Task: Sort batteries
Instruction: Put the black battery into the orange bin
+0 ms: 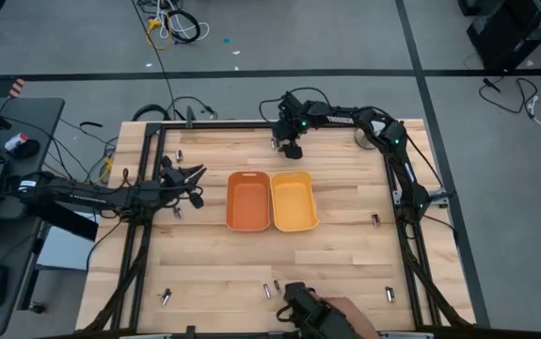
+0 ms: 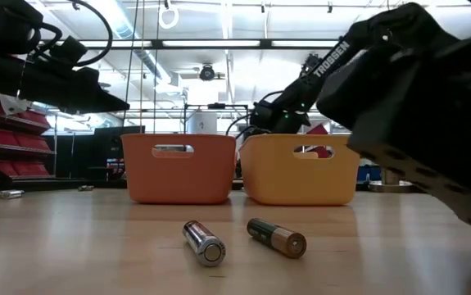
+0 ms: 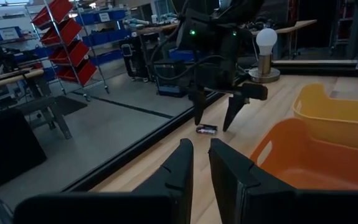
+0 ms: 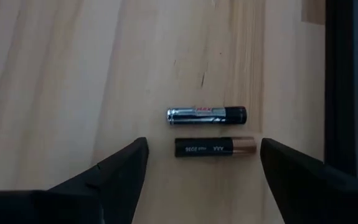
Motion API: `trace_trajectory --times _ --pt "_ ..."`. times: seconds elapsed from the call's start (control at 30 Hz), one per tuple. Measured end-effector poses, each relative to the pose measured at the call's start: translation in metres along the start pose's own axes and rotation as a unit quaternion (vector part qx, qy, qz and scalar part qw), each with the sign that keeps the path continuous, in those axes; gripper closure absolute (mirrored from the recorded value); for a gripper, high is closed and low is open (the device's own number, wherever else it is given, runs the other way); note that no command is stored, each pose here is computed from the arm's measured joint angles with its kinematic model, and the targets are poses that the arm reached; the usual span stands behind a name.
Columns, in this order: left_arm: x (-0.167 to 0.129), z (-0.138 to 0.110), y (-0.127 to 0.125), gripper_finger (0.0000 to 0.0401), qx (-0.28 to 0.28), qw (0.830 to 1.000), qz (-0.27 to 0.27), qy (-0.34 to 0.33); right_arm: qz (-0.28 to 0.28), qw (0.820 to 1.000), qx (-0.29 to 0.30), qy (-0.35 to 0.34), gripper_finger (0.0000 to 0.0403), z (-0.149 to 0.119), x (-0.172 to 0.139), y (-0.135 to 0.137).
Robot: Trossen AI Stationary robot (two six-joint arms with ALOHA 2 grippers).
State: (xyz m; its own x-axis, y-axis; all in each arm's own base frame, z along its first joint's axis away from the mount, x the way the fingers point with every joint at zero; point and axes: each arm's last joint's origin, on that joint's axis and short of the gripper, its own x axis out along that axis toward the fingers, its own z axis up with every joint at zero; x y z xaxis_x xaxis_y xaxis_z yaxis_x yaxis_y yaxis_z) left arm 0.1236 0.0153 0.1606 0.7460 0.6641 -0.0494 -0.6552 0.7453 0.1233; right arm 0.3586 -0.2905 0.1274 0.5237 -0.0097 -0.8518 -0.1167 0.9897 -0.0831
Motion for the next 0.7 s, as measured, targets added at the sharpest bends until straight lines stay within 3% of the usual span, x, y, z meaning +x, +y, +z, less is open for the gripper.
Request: trace_trajectory --times 0.7 --pt "0.0000 0.0022 0.0003 0.0350 -0.007 1.000 0.003 -0.009 0.019 1.000 -0.002 -0.017 0.0169 0.0003 0.0009 0.0012"
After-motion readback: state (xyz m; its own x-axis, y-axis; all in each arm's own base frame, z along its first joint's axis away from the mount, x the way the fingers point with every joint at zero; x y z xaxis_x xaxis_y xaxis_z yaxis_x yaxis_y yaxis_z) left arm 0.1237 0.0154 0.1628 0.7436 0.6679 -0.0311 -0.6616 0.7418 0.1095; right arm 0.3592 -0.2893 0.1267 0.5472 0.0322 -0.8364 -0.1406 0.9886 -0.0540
